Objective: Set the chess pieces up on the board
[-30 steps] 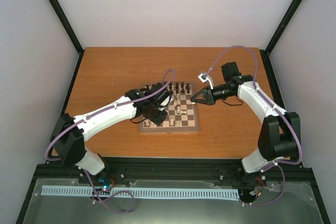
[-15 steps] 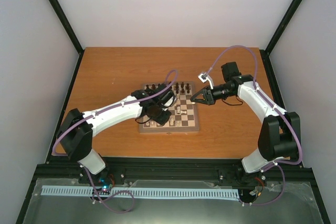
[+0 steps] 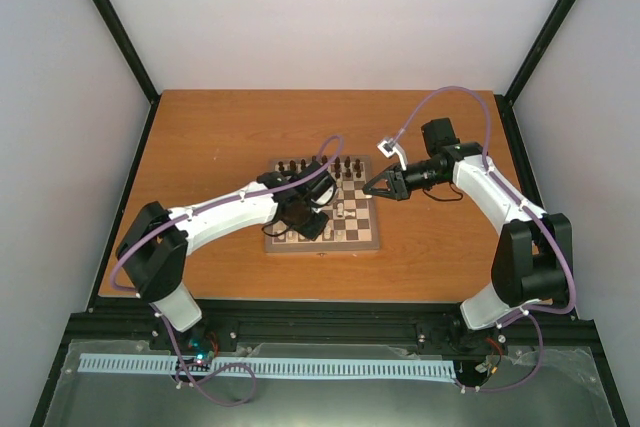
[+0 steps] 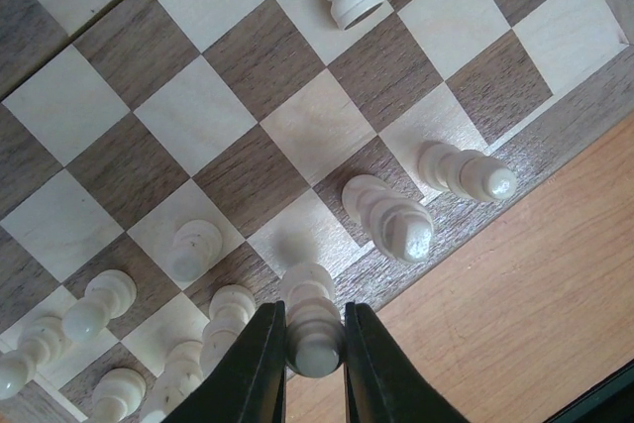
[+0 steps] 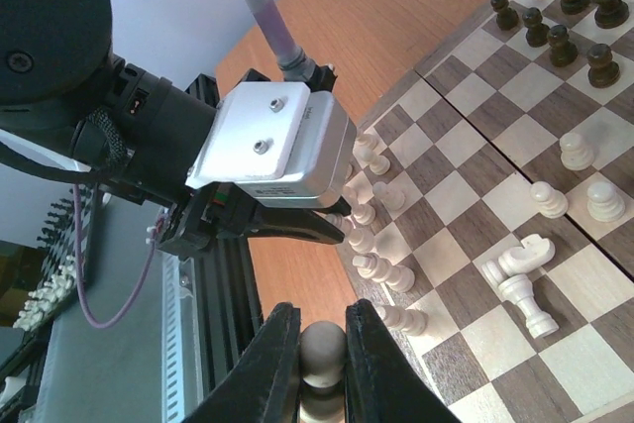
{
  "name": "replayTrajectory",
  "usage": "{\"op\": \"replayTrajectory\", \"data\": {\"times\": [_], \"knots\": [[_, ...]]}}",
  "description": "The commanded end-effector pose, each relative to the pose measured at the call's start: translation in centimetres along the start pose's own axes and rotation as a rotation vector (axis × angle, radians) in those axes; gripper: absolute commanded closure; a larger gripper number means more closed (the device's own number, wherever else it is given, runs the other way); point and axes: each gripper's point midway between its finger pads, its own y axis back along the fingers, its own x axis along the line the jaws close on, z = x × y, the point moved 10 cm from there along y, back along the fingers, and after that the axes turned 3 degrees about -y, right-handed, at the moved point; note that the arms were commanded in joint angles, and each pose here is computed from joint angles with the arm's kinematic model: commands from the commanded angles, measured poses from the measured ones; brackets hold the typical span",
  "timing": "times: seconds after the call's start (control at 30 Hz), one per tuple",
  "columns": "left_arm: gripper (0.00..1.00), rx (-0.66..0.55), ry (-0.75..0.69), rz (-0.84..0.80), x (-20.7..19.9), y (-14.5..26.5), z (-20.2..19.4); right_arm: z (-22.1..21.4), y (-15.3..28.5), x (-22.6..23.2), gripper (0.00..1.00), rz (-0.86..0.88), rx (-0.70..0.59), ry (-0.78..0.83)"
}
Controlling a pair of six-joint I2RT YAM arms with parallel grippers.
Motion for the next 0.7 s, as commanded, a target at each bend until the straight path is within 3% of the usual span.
{"op": "replayTrajectory", "data": {"times": [0.0,0.67], "knots": [[0.88,-0.029,0.013,-0.028,-0.39,0.06,1.12,0.04,0.34,0.21,0.94,0.009,-0.015,0.023],[0.87,-0.028,0.013,-0.023,-0.5,-0.69,1.69,-0.03,0.44,0.22,0.94,0.021,-0.018,0.027]]}}
